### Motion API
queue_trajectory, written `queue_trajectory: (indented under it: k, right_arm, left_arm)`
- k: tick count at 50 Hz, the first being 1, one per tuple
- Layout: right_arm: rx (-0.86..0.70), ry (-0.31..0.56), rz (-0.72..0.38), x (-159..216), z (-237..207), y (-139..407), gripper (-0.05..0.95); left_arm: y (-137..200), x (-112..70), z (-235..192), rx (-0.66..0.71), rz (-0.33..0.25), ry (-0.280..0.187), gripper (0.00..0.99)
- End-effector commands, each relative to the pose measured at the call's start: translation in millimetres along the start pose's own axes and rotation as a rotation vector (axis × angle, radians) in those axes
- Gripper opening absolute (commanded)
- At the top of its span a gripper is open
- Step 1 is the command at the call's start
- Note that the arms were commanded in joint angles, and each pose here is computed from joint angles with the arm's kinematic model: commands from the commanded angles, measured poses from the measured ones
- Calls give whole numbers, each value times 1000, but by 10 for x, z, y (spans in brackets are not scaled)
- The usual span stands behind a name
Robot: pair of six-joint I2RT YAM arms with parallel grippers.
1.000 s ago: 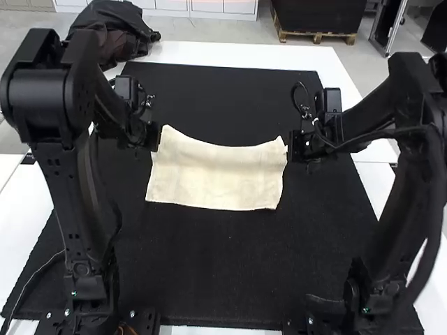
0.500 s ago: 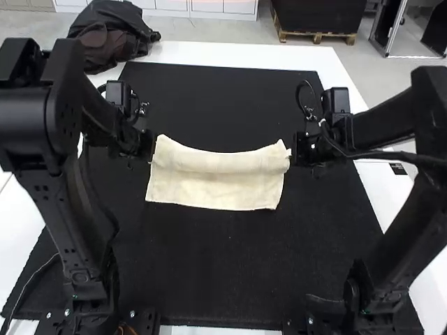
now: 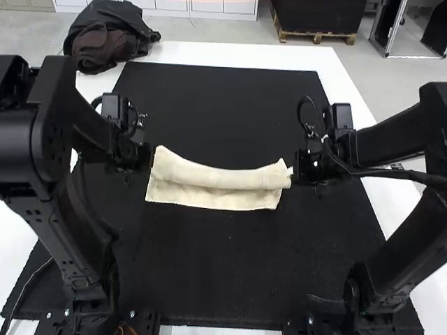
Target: Fold the towel.
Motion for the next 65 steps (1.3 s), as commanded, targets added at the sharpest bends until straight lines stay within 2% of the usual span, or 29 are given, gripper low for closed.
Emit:
queue_trajectory:
  k: [1, 18, 27, 29, 33, 35, 36, 41, 43, 49, 65]
  right_arm:
    - [-27, -6, 11, -14, 11, 40, -26]
    - [-19, -2, 8, -101, -125, -113, -25]
    - [-17, -5, -7, -178, -153, -237, -18]
    - [-16, -6, -17, -202, -153, -262, 25]
    - [-6, -14, -30, -244, -180, -309, 118]
    - [-1, -18, -39, -266, -190, -326, 220]
    - [0, -18, -41, -270, -194, -329, 272]
    - [-1, -26, -46, -293, -187, -328, 541]
    - [-2, -27, -49, -299, -181, -327, 646]
    - [-9, -35, -49, -307, -143, -321, 905]
    - [-28, -36, -22, -207, 38, -311, 910]
  left_arm:
    - [36, 32, -37, -13, 20, -6, 25]
    - [24, 12, -132, -55, 48, -15, 25]
    - [19, 61, -150, -77, 101, -26, 26]
    - [21, 66, -154, -80, 108, -27, 38]
    - [20, 62, -188, -80, 115, -37, 138]
    - [22, 69, -211, -75, 125, -51, 256]
    - [24, 81, -213, -74, 134, -55, 333]
    - [34, 137, -289, -46, 178, -91, 880]
    - [41, 172, -312, -32, 201, -104, 970]
    - [64, 250, -288, -34, 248, -110, 972]
    - [241, 507, -111, -123, 326, -24, 970]
Point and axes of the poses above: each hand's point on the last joint's axis, 136 mm out from that joint toward the fingers, its own y axis back along the fingers, its own x axis along the line the jaws close on, z = x × y, the point moved 2 cm from there along y, back along the fingers, and after that the axes turned 10 degrees about -y, right-handed, at the moved point
